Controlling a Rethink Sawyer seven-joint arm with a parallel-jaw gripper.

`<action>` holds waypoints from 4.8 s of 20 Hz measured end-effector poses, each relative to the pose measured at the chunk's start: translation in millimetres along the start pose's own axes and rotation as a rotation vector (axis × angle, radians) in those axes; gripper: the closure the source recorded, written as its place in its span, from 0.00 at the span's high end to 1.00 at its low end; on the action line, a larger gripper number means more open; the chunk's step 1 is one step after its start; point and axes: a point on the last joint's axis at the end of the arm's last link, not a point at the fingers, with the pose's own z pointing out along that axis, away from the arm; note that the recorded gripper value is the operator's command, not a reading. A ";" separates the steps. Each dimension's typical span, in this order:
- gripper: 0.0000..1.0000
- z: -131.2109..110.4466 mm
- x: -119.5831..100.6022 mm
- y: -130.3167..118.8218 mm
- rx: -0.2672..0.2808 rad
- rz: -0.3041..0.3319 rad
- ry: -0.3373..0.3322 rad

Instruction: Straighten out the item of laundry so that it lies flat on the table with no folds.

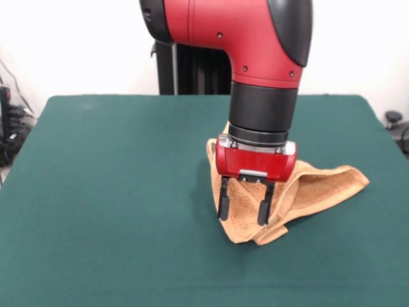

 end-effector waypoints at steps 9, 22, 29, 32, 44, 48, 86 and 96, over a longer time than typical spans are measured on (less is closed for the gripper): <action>1.00 0.2 3.6 4.6 0.001 -0.023 0.000; 1.00 9.5 22.0 28.4 -0.010 -0.057 0.025; 1.00 31.5 42.5 22.1 -0.006 -0.051 0.068; 1.00 39.1 47.6 21.3 -0.009 -0.046 0.079; 1.00 55.4 41.8 20.1 -0.038 -0.021 0.064; 0.00 56.7 39.1 21.0 -0.041 -0.040 0.051; 0.00 13.3 51.8 51.6 -0.039 -0.055 0.258; 0.00 -45.1 57.3 72.0 -0.041 -0.074 0.405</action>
